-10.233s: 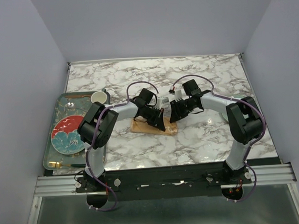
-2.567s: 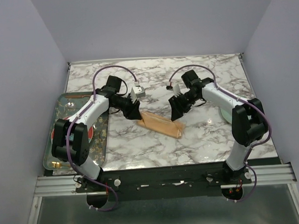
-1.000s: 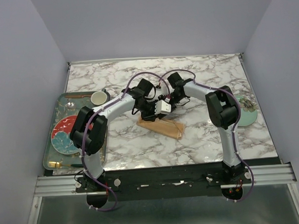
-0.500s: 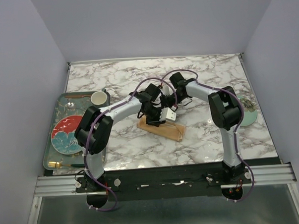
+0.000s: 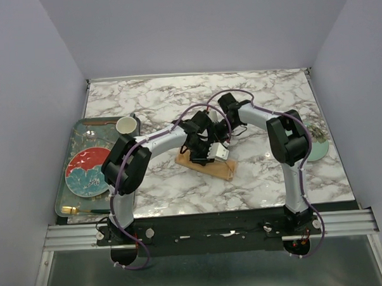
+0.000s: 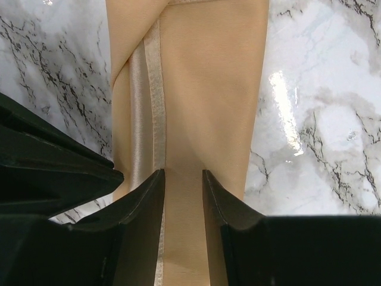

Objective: Fold the napkin into a case and place the utensils inside
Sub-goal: Smooth out the smaller rectangle-folded napkin at the center of the board.

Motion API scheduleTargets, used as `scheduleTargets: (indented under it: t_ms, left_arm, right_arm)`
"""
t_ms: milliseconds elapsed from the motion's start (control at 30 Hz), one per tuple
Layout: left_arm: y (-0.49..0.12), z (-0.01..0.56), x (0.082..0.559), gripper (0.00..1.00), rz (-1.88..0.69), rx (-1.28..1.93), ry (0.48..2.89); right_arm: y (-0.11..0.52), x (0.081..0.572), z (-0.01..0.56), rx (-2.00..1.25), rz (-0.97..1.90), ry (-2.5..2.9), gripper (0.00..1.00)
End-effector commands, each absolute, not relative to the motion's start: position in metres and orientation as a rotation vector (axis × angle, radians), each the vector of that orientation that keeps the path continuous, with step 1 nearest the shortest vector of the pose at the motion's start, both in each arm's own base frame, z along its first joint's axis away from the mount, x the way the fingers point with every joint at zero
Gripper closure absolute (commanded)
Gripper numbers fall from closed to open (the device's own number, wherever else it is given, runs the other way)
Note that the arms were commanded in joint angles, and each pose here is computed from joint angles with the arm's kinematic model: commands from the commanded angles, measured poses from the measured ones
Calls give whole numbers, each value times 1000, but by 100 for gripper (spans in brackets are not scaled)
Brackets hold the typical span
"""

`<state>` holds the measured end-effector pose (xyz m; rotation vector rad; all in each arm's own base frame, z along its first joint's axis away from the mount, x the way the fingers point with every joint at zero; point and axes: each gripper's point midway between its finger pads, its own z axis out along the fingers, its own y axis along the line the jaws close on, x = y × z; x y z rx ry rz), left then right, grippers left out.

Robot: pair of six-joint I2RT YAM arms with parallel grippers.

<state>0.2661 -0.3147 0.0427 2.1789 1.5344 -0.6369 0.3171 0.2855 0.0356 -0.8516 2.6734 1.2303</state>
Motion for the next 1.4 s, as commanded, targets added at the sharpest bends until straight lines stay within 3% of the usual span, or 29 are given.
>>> scheduleTargets:
  t_ms: [0, 433, 600, 1000, 1367]
  left_arm:
    - [-321, 42, 272, 57, -596, 2212, 1484]
    - [-330, 50, 281, 55, -562, 2193, 1447]
    - [-329, 45, 278, 56, -579, 2211, 1447]
    - [-324, 33, 262, 68, -650, 2271, 1476]
    - [-334, 42, 271, 94, -652, 2235, 1475]
  right_arm:
    - [278, 307, 20, -870, 1219, 2728, 78]
    - [276, 296, 12, -861, 1257, 2756, 99]
    - [277, 297, 13, -866, 1259, 2749, 99]
    - [278, 297, 13, -867, 1268, 2747, 99]
    - [280, 291, 13, -889, 1286, 2742, 99]
